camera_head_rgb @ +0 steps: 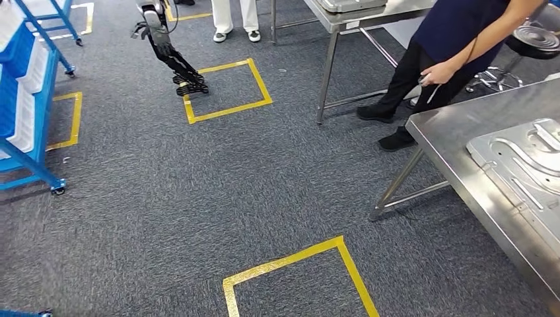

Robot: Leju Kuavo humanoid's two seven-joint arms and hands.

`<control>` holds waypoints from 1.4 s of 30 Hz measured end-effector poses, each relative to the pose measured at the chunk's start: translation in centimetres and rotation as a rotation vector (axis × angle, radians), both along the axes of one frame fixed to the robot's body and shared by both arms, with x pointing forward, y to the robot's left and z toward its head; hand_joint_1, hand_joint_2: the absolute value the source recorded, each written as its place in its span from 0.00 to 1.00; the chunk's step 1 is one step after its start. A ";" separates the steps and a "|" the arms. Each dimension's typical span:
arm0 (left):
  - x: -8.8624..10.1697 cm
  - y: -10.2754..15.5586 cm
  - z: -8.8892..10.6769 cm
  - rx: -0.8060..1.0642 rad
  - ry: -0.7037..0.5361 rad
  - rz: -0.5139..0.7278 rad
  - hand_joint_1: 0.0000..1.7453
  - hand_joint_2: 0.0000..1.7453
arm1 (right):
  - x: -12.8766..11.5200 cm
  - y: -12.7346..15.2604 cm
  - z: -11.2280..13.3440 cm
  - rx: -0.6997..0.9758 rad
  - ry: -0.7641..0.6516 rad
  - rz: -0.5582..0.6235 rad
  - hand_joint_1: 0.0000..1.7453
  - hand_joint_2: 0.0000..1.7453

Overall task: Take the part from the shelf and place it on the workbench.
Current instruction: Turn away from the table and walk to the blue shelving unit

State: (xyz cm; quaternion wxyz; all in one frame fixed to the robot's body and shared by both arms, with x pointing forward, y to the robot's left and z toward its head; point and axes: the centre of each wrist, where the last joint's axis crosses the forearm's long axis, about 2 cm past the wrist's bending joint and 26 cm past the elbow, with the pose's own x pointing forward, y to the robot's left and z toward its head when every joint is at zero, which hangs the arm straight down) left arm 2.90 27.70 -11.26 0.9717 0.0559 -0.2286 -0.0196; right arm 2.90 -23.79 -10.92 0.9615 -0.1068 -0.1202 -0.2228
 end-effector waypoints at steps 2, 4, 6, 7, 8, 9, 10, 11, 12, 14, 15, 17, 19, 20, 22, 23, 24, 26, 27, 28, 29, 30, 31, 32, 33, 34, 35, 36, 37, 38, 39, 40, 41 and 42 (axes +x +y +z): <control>0.0 0.0 0.0 0.000 0.001 0.000 0.00 0.00 | 0.0 0.0 0.0 0.003 0.001 0.000 0.00 0.00; 0.1 0.0 0.0 0.000 0.000 0.000 0.00 0.00 | -0.3 0.0 0.0 0.008 0.005 0.002 0.00 0.00; 0.1 -0.1 0.0 0.000 0.001 0.001 0.00 0.00 | -0.4 0.0 0.0 0.010 0.006 0.006 0.00 0.00; 0.0 0.0 0.0 0.000 0.002 0.002 0.00 0.00 | -0.3 0.0 0.0 0.010 0.005 0.007 0.00 0.00; 0.0 0.0 0.0 0.000 0.002 0.002 0.00 0.00 | -0.3 0.0 0.0 0.010 0.005 0.009 0.00 0.00; 0.1 0.0 0.0 0.000 0.001 0.002 0.00 0.00 | -0.3 0.0 0.0 0.010 0.004 0.011 0.00 0.00; 0.2 0.0 0.0 0.000 0.000 0.002 0.00 0.00 | -0.3 0.0 0.0 0.009 0.004 0.013 0.00 0.00; 0.2 0.0 0.0 0.000 0.000 0.002 0.00 0.00 | -0.2 0.0 0.0 0.008 0.003 0.014 0.00 0.00; 0.1 0.0 0.0 0.000 0.001 0.003 0.00 0.00 | -0.1 0.0 0.0 0.008 0.002 0.014 0.00 0.00; -0.1 0.0 0.0 0.001 0.005 0.004 0.00 0.00 | 0.2 0.0 0.0 0.008 -0.003 0.015 0.00 0.00; -0.1 0.0 0.0 0.001 0.005 0.005 0.00 0.00 | 0.2 -0.1 0.0 0.008 -0.003 0.015 0.00 0.00; 0.0 0.0 0.0 0.000 0.003 0.006 0.00 0.00 | 0.1 -0.1 0.0 0.010 0.003 0.015 0.00 0.00; 0.2 0.0 0.0 0.000 0.000 0.008 0.00 0.00 | -0.1 -0.1 0.0 0.011 0.009 0.015 0.00 0.00; 0.2 0.0 0.0 0.000 0.000 0.009 0.00 0.00 | -0.2 -0.1 0.0 0.011 0.010 0.015 0.00 0.00; 0.1 0.0 0.0 0.000 0.001 0.010 0.00 0.00 | -0.2 -0.1 0.0 0.011 0.011 0.017 0.00 0.00; 0.1 0.0 0.0 0.000 0.001 0.010 0.00 0.00 | -0.3 -0.1 0.0 0.011 0.012 0.017 0.00 0.00; 0.1 0.0 0.0 0.000 0.001 0.010 0.00 0.00 | -0.3 -0.1 0.0 0.010 0.013 0.018 0.00 0.00; 0.2 -0.1 0.0 -0.001 -0.001 0.010 0.00 0.00 | -0.3 -0.2 0.0 0.009 0.013 0.019 0.00 0.00; 0.2 -0.1 0.0 -0.001 -0.001 0.010 0.00 0.00 | -0.3 -0.2 0.0 0.009 0.013 0.020 0.00 0.00; 0.2 -0.1 0.0 -0.001 0.000 0.010 0.00 0.00 | -0.2 -0.2 0.0 0.008 0.010 0.020 0.00 0.00; 0.0 -0.1 0.0 -0.001 0.002 0.010 0.00 0.00 | -0.1 -0.2 0.0 0.009 0.009 0.020 0.00 0.00; -0.1 -0.1 0.0 -0.002 0.004 0.010 0.00 0.00 | 0.0 -0.2 0.0 0.009 0.008 0.020 0.00 0.00; -0.1 -0.1 0.0 -0.002 0.004 0.010 0.00 0.00 | 0.0 -0.2 0.0 0.009 0.009 0.020 0.00 0.00; 0.0 -0.1 0.0 -0.002 0.003 0.010 0.00 0.00 | -0.2 -0.2 0.0 0.009 0.011 0.021 0.00 0.00; 0.1 -0.1 0.0 -0.002 0.001 0.010 0.00 0.00 | -0.3 -0.2 0.0 0.009 0.013 0.022 0.00 0.00; 0.2 -0.1 0.0 -0.002 -0.001 0.010 0.00 0.00 | -0.4 -0.2 -0.1 0.009 0.015 0.023 0.00 0.00; 0.2 -0.1 0.0 -0.002 -0.001 0.010 0.00 0.00 | -0.4 -0.2 -0.1 0.008 0.016 0.025 0.00 0.00; 0.1 -0.1 0.0 -0.002 0.000 0.009 0.00 0.00 | -0.4 -0.2 -0.1 0.008 0.016 0.026 0.00 0.00; 0.1 -0.1 0.0 -0.002 0.002 0.009 0.00 0.00 | -0.4 -0.2 -0.1 0.008 0.016 0.028 0.00 0.00; 0.0 -0.1 0.0 -0.002 0.003 0.009 0.00 0.00 | -0.3 -0.2 0.0 0.008 0.015 0.028 0.00 0.00; 0.0 -0.1 0.0 -0.002 0.003 0.009 0.00 0.00 | -0.3 -0.2 0.0 0.008 0.015 0.029 0.00 0.00; 0.1 -0.1 0.0 -0.002 0.002 0.009 0.00 0.00 | -0.3 -0.2 0.0 0.008 0.015 0.029 0.00 0.00; 0.1 -0.1 0.0 -0.002 0.000 0.009 0.00 0.00 | -0.3 -0.2 0.0 0.008 0.015 0.029 0.00 0.00; 0.2 -0.1 0.0 -0.002 0.000 0.009 0.00 0.00 | -0.2 -0.2 0.0 0.008 0.014 0.030 0.00 0.00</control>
